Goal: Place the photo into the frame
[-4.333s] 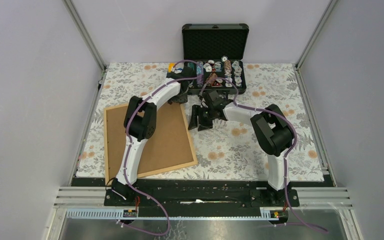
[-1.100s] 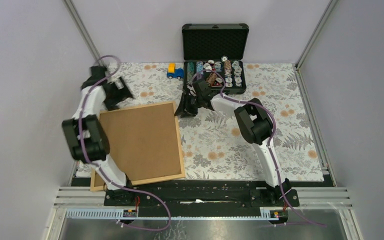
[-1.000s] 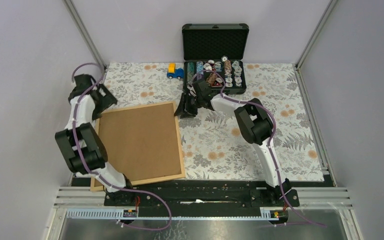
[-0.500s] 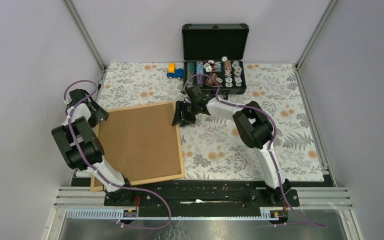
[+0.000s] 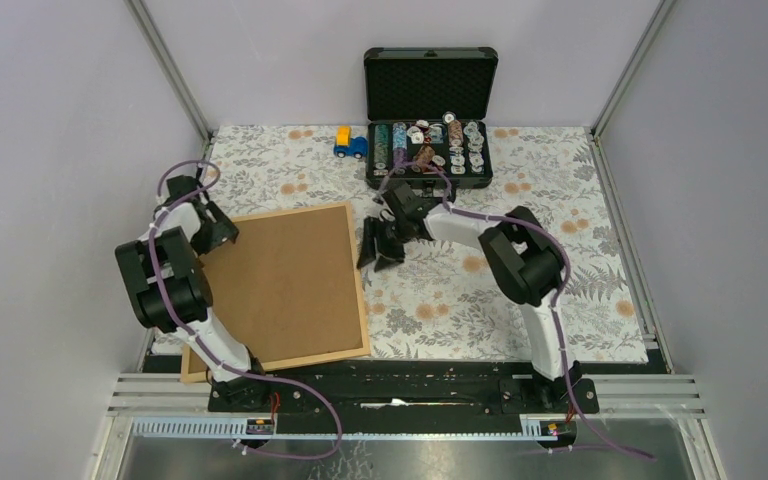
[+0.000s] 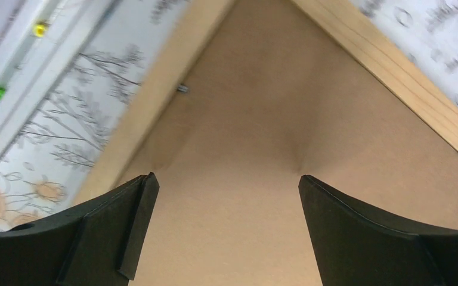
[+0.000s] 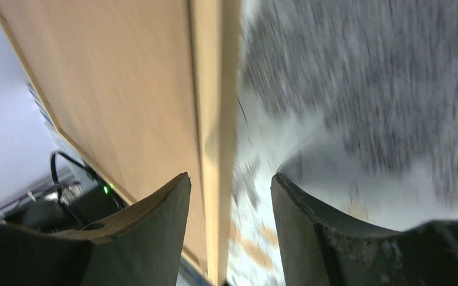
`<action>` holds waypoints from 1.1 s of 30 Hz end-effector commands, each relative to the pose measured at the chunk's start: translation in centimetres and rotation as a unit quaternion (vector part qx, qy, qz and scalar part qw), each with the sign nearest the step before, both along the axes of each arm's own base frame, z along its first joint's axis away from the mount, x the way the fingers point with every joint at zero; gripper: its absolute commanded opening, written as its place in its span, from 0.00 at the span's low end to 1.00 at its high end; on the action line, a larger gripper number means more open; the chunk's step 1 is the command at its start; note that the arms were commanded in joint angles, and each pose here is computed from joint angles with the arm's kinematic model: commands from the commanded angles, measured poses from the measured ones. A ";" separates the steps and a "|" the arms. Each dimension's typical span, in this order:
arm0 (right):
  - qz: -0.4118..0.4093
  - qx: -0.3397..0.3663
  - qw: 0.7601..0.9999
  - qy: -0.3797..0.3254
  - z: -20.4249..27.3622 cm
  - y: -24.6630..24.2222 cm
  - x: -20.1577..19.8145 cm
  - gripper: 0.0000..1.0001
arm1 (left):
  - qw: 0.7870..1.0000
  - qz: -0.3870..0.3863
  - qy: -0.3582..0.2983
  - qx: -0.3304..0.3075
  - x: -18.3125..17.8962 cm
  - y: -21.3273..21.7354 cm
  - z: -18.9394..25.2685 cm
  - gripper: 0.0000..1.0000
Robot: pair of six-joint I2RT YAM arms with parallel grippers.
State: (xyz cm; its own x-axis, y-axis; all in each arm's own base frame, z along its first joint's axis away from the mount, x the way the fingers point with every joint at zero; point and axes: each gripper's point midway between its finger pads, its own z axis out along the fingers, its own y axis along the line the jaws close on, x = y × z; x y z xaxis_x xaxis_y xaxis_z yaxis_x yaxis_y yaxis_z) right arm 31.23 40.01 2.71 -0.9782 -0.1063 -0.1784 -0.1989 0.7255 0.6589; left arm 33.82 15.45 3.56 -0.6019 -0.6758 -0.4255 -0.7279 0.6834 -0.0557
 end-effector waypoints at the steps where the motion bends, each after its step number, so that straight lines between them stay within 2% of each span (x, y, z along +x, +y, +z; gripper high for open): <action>1: 0.000 -0.002 0.999 0.044 3.8 -2.2 -5.6 0.60 | 0.999 -0.005 -0.035 0.035 1.2 -0.5 3.0 0.99; 4: -0.002 0.000 0.998 0.059 3.9 -3.0 -8.1 0.59 | 0.997 0.020 -0.046 0.050 1.1 0.9 3.9 0.99; 7: -0.004 -0.014 0.999 0.045 3.0 -3.1 -9.0 0.59 | 0.995 0.069 -0.050 0.057 0.2 3.5 4.4 0.99; 15: 0.013 -0.013 1.000 0.002 4.1 -1.7 -6.7 0.60 | 0.995 0.080 0.012 0.058 -1.2 5.3 0.9 0.99; 19: 0.020 -0.016 1.000 0.000 3.1 -1.0 -5.4 0.61 | 0.999 0.043 0.001 -0.033 -0.5 2.9 -2.1 0.99; 23: 0.003 -0.013 1.000 0.001 2.4 -0.9 -3.3 0.64 | 0.992 0.011 -0.002 -0.128 -0.1 -0.6 -4.1 0.99; 29: -0.029 -0.007 1.000 0.009 1.5 -2.0 0.0 0.65 | 0.973 -0.022 -0.068 -0.218 1.1 -4.5 -2.3 0.99; 33: -0.054 -0.011 0.998 0.008 1.1 -3.9 2.0 0.66 | 0.957 -0.031 -0.093 -0.273 0.7 -7.2 -2.2 0.98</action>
State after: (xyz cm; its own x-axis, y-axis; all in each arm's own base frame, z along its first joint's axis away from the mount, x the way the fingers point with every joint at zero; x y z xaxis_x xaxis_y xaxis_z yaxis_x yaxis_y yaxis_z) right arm 30.09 37.02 2.75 -0.9936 -0.0458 -0.1037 -0.1016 0.7655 0.6354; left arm 35.85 15.57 3.03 -0.5387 -0.7615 -0.3605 -0.6857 0.6449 -0.3376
